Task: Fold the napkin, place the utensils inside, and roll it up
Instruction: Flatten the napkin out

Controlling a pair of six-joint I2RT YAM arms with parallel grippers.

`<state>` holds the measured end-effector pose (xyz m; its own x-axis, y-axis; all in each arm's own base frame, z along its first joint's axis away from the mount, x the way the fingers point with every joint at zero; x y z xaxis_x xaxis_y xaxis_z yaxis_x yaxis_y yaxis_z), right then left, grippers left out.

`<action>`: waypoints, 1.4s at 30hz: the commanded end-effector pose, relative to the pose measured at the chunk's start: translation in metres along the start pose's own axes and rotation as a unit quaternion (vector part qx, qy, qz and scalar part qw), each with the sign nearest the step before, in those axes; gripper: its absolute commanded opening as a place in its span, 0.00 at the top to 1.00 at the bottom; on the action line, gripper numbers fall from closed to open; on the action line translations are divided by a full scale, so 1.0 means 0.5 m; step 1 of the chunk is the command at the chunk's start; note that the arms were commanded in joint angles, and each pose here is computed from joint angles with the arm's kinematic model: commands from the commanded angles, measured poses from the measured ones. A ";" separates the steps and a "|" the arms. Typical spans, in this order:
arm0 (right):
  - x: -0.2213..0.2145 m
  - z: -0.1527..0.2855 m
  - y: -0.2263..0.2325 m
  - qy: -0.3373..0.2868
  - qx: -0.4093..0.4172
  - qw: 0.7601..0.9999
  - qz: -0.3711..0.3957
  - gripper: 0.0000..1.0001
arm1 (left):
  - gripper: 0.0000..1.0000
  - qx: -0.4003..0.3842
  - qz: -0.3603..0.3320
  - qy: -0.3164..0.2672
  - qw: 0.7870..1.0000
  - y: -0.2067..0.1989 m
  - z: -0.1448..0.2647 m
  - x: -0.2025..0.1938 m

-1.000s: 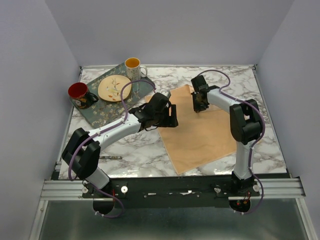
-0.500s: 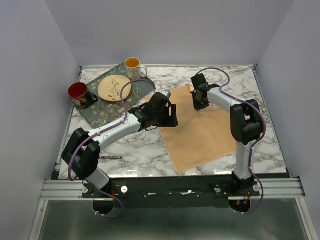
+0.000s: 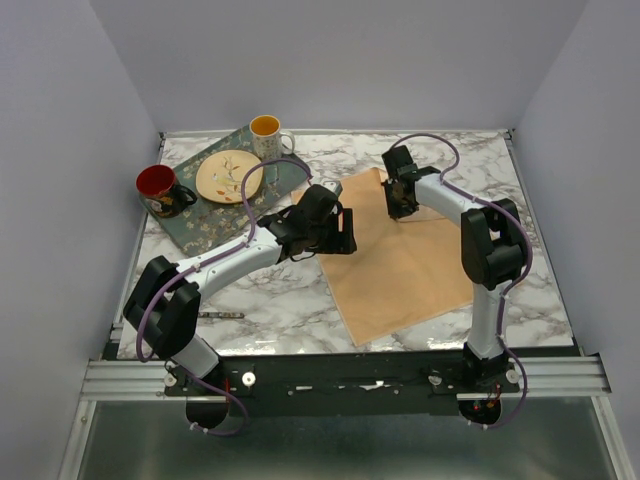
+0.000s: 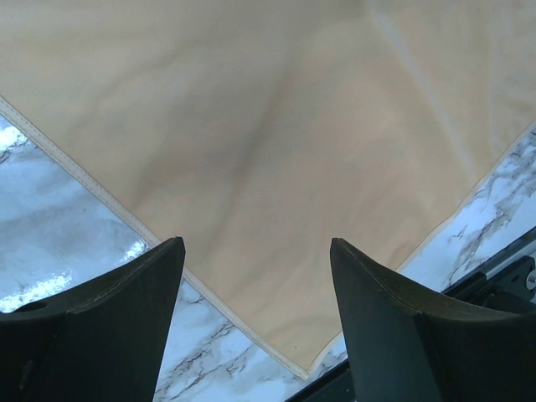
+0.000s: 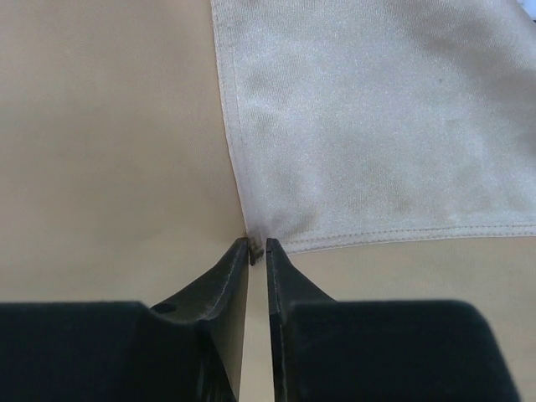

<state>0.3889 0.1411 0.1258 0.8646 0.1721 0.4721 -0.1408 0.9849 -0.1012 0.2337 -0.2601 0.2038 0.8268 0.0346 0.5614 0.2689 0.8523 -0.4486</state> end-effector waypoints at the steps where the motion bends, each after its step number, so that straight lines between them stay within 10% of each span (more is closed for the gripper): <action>1: 0.019 0.018 -0.007 -0.011 -0.005 1.000 0.004 0.83 | 0.20 -0.004 -0.009 -0.017 1.000 -0.015 0.020 0.017; 4: 0.019 0.015 -0.017 -0.010 -0.013 1.000 0.000 0.99 | 0.20 -0.004 -0.010 -0.018 1.000 -0.016 0.021 0.019; 13: 0.059 0.034 -0.049 -0.052 -0.075 0.996 -0.023 0.99 | 0.20 -0.002 -0.012 -0.017 1.000 -0.015 0.017 0.019; 22: 0.251 0.040 -0.267 -0.198 -0.264 0.940 -0.083 0.99 | 0.20 0.007 -0.012 -0.012 1.000 -0.013 0.021 0.020; 24: 0.308 0.025 -0.314 -0.218 -0.271 0.935 -0.069 0.83 | 0.20 0.011 -0.015 -0.005 1.000 -0.014 0.020 0.021; 25: 0.324 0.028 -0.325 -0.223 -0.280 0.931 -0.066 0.57 | 0.20 0.012 -0.017 -0.001 1.000 -0.019 0.016 0.028; 28: 0.341 0.049 -0.337 -0.209 -0.295 0.931 -0.051 0.37 | 0.21 0.015 -0.027 0.023 0.999 -0.018 0.007 0.023; 42: 0.065 0.162 -0.209 -0.128 -0.027 0.976 -0.175 0.38 | 0.30 -0.019 -0.092 0.100 0.990 -0.072 -0.051 -0.110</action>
<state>0.4204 0.0290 0.2432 0.6693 -0.0229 0.7426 0.2014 0.9677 -0.1517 0.2015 -0.2960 0.1815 0.8466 -0.1737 0.5030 0.3968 0.8359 -0.3792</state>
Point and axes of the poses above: each gripper's point midway between its finger pads, its own z axis back along the fingers, its own y axis along the line the jaws close on, x = y × z, the point moved 10 cm from there along z, back along the fingers, and after that the axes turned 1 degree about z, right-handed, at the moved point
